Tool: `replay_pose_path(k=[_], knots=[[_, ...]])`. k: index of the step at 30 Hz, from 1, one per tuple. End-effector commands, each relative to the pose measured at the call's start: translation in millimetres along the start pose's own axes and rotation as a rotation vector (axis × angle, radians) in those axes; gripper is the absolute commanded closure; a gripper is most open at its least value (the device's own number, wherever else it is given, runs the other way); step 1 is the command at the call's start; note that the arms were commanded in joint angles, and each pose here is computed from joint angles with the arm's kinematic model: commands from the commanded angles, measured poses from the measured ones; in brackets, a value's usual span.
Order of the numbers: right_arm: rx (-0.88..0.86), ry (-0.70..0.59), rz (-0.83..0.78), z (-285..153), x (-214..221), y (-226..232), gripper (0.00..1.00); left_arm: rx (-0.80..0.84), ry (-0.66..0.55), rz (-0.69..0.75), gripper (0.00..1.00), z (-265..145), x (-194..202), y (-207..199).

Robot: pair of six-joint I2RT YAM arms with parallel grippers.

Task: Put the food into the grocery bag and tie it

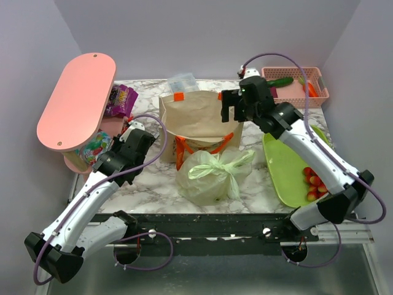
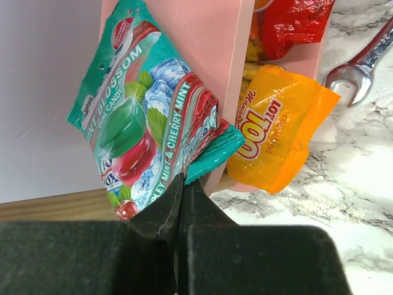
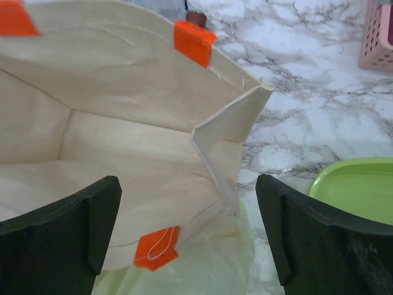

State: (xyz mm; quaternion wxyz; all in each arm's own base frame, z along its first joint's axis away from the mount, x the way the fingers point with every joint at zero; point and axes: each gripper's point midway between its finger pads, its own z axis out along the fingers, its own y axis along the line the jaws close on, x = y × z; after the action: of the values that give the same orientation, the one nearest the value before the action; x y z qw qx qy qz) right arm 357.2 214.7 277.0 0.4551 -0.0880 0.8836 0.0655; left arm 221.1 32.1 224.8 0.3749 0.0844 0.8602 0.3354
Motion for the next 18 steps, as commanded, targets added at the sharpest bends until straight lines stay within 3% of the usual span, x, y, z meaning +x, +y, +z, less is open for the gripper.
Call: replay_pose_path(k=[1,4,10,12,18], knots=[[-0.174,-0.166,0.172,-65.6,-53.5,17.8,0.0,0.054,-0.016,-0.054,1.0,-7.8,-6.0,0.0],[-0.354,-0.263,0.33,-106.4,-81.7,38.9,0.0,0.068,-0.021,-0.069,1.0,-11.8,-10.3,2.2],[-0.711,-0.395,0.835,-192.0,-113.9,53.4,0.0,0.101,-0.036,-0.105,1.0,-17.5,-20.1,2.3],[-0.868,-0.452,0.882,-220.8,-123.3,59.6,0.0,0.116,-0.037,-0.121,1.0,-19.6,-23.6,1.4],[-1.1,-0.397,0.967,-272.2,-158.9,79.0,0.0,0.213,-0.057,-0.205,1.0,-36.7,-45.9,-0.5]])
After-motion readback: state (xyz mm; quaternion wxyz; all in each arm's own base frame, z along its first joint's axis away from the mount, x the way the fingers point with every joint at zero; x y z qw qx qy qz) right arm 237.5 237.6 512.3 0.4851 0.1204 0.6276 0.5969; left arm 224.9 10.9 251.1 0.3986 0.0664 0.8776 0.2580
